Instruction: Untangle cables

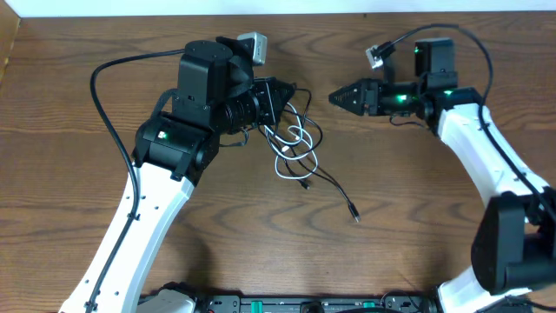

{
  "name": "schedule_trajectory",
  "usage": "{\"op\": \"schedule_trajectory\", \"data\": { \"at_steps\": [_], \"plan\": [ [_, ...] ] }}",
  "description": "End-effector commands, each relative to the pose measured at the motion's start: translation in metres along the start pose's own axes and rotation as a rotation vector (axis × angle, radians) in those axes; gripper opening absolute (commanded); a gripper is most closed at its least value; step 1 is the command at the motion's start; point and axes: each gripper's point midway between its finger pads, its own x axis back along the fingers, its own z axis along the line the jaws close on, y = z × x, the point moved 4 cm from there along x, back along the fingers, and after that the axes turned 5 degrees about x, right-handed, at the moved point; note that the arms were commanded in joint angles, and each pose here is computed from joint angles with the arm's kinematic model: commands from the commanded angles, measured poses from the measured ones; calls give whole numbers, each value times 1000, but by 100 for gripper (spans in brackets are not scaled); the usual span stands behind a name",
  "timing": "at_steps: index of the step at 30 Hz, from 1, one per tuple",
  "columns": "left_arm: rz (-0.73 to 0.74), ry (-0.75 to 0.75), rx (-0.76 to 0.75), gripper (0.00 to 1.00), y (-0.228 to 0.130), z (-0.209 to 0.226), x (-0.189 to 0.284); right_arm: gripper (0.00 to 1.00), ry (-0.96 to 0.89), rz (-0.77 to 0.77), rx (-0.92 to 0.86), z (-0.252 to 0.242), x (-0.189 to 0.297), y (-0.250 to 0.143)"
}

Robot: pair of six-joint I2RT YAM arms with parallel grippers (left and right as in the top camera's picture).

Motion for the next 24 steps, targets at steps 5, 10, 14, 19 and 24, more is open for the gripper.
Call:
{"op": "schedule_trajectory", "data": {
  "at_steps": [5, 10, 14, 19, 24],
  "plan": [
    [0, -27, -43, 7, 3, -7, 1, 64, 112, 87, 163, 40, -31, -15],
    [-1, -28, -41, 7, 3, -7, 1, 55, 51, 169, 120, 28, -64, -36],
    [-5, -23, -41, 7, 4, -7, 1, 19, -89, 189, 54, 8, -72, -43],
    [-25, 6, -66, 8, 8, -1, 2, 1, -683, 117, -273, -67, -33, -53],
    [-75, 96, -80, 7, 19, 20, 8, 1, -987, 124, -352, -105, 18, -66]
  ]
}}
